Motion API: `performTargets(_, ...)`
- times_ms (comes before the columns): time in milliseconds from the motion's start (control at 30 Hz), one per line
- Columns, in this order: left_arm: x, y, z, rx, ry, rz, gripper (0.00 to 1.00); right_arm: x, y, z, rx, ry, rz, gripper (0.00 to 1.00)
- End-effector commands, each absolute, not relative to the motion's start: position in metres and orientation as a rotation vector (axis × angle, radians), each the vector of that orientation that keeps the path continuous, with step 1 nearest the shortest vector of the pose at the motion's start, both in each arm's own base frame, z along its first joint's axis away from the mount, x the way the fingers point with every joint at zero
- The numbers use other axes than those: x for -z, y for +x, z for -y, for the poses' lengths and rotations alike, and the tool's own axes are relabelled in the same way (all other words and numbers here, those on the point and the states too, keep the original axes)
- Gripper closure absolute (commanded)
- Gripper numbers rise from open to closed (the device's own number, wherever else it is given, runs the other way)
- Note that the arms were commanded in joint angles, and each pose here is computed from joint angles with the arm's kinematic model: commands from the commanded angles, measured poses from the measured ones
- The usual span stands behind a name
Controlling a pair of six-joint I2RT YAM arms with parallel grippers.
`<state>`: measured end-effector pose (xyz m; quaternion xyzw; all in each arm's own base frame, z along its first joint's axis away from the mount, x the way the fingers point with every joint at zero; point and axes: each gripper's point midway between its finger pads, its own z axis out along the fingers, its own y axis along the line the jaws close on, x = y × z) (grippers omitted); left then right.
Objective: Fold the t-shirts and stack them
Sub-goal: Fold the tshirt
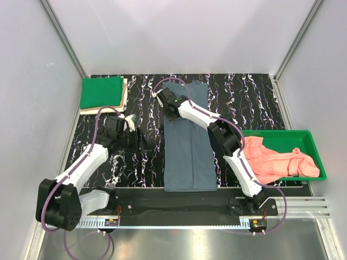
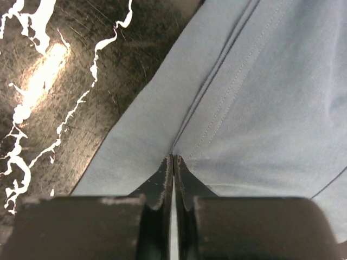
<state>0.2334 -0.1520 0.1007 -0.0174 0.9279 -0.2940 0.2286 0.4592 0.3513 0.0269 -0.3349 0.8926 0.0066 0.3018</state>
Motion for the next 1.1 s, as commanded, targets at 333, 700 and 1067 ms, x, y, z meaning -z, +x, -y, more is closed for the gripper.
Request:
performTargets(333, -0.091, 0.182, 0.199, 0.978, 0.062, -2.597, 0.45, -0.144, 0.344, -0.314, -0.353, -0.313, -2.611, 0.41)
performTargets(700, -0.059, 0.1, 0.22, 1.056, 0.071, -2.63, 0.47, -0.093, 0.147, -0.202, -0.525, 0.507, -2.902, 0.5)
performTargets(1067, -0.041, 0.082, 0.229, 1.008, 0.054, -2.681, 0.44, -0.052, 0.108, -0.154, -0.404, 0.784, -2.867, 0.42)
